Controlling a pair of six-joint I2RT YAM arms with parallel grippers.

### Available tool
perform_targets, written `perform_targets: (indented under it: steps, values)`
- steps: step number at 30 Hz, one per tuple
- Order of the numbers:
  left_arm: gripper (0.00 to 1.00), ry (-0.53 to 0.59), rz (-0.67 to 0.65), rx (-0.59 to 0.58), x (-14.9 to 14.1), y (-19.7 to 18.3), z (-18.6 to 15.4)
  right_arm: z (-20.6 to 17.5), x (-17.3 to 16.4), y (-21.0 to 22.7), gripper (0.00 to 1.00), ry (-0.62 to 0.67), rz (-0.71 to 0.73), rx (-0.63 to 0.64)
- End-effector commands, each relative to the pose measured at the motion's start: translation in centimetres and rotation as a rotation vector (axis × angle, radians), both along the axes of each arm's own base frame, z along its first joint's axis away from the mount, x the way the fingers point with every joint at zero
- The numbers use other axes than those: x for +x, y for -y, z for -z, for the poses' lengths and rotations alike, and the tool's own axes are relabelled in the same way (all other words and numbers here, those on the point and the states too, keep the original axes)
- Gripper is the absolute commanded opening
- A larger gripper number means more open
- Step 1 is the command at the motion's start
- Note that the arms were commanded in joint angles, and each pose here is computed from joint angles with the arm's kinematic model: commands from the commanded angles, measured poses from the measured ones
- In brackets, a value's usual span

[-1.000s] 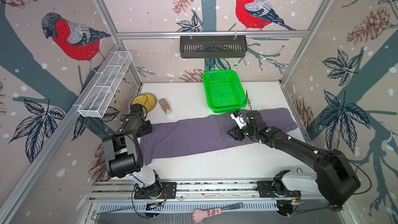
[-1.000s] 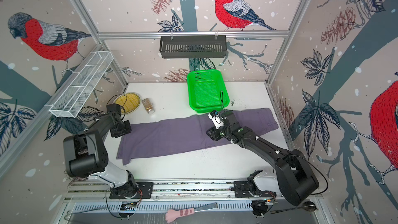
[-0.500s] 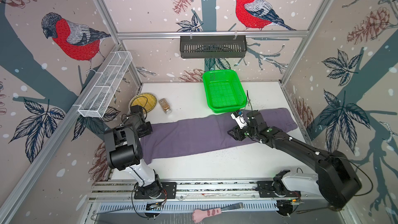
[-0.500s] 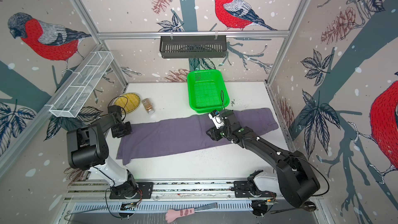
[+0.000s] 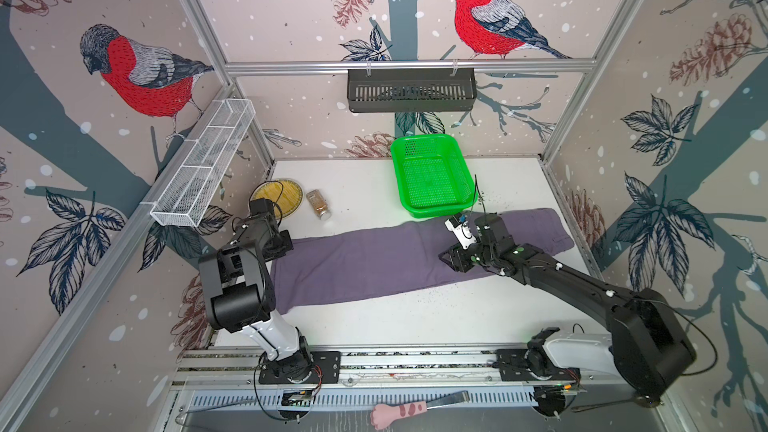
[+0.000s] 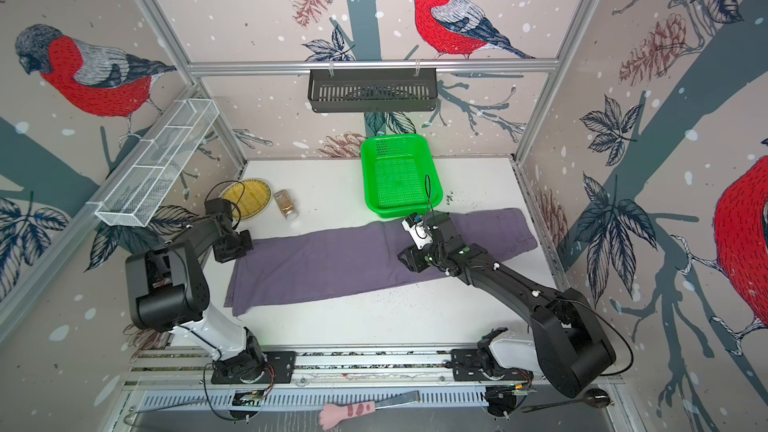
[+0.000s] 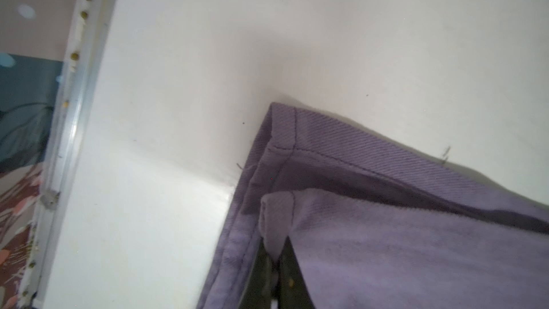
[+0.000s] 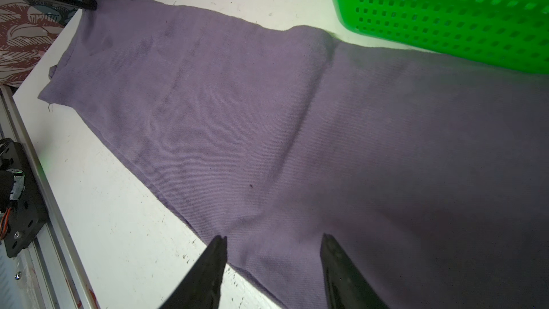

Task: Fold and stack the trousers
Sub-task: Smooth out the trousers at the center of the table.

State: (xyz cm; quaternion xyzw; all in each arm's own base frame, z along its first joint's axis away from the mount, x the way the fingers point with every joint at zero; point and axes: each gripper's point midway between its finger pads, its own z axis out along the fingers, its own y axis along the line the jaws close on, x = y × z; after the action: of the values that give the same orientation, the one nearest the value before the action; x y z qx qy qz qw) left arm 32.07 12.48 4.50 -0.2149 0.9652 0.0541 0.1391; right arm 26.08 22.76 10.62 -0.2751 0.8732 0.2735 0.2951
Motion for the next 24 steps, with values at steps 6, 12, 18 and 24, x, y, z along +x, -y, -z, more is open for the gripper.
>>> perform_targets:
  steps: [6,12,18,24]
  values:
    - [0.00,-0.025,0.015,0.060,0.8,-1.3,-1.0,0.3,-0.1,-0.3,0.54,-0.002,-0.030,0.001]
    - [0.06,-0.068,0.011,0.058,1.0,-1.6,0.6,0.4,-0.1,-0.3,0.54,-0.003,-0.032,-0.002]
    - [0.27,-0.066,-0.004,0.097,1.6,-2.4,0.3,0.2,0.0,-0.1,0.55,0.001,-0.021,-0.006]
    - [0.45,-0.040,-0.023,0.117,1.5,-2.7,-0.9,0.1,0.2,-0.3,0.56,-0.002,-0.013,0.006]
